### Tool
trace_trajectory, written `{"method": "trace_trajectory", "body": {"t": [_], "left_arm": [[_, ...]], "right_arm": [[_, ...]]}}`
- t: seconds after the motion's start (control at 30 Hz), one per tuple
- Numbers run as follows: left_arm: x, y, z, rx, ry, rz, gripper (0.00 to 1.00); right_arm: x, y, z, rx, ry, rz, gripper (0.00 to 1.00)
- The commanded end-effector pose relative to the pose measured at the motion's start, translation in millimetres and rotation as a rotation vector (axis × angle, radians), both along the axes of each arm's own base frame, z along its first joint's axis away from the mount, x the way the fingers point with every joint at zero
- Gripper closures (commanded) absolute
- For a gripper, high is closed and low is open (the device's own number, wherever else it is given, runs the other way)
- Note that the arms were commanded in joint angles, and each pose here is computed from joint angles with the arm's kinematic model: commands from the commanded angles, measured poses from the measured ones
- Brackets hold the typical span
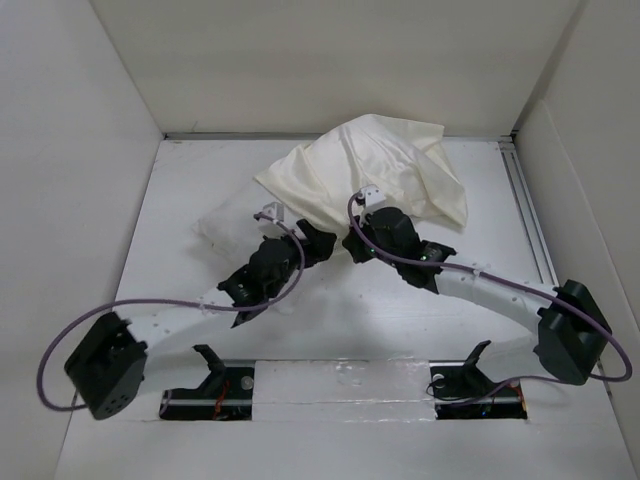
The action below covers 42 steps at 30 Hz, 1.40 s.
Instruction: Put the pillow into the pillowcase
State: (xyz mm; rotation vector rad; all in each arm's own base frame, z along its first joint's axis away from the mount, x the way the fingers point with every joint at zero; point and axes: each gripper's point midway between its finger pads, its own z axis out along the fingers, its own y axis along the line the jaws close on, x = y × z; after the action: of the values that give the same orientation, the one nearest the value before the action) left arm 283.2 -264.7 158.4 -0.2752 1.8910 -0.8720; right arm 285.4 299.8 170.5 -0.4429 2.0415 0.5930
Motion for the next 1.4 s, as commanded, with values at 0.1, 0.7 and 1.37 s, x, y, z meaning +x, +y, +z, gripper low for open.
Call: {"method": "trace_trajectory", "body": {"t": [0.1,0.7,1.37], "left_arm": [[-27,52,43,-0.030,0.067,0.166,0.00],[-85,95,-65,-0.185,0.347,0.262,0.00],[9,23,-42,-0.159,0.022,0.249,1.00]], "right_arm": [[30,-14,15,0.062,0.002,-0.085,1.00],[15,7,42,0.120,-0.019,0.132,1.00],[-181,125,30,0.181,0.054,1.250,1.00]]}}
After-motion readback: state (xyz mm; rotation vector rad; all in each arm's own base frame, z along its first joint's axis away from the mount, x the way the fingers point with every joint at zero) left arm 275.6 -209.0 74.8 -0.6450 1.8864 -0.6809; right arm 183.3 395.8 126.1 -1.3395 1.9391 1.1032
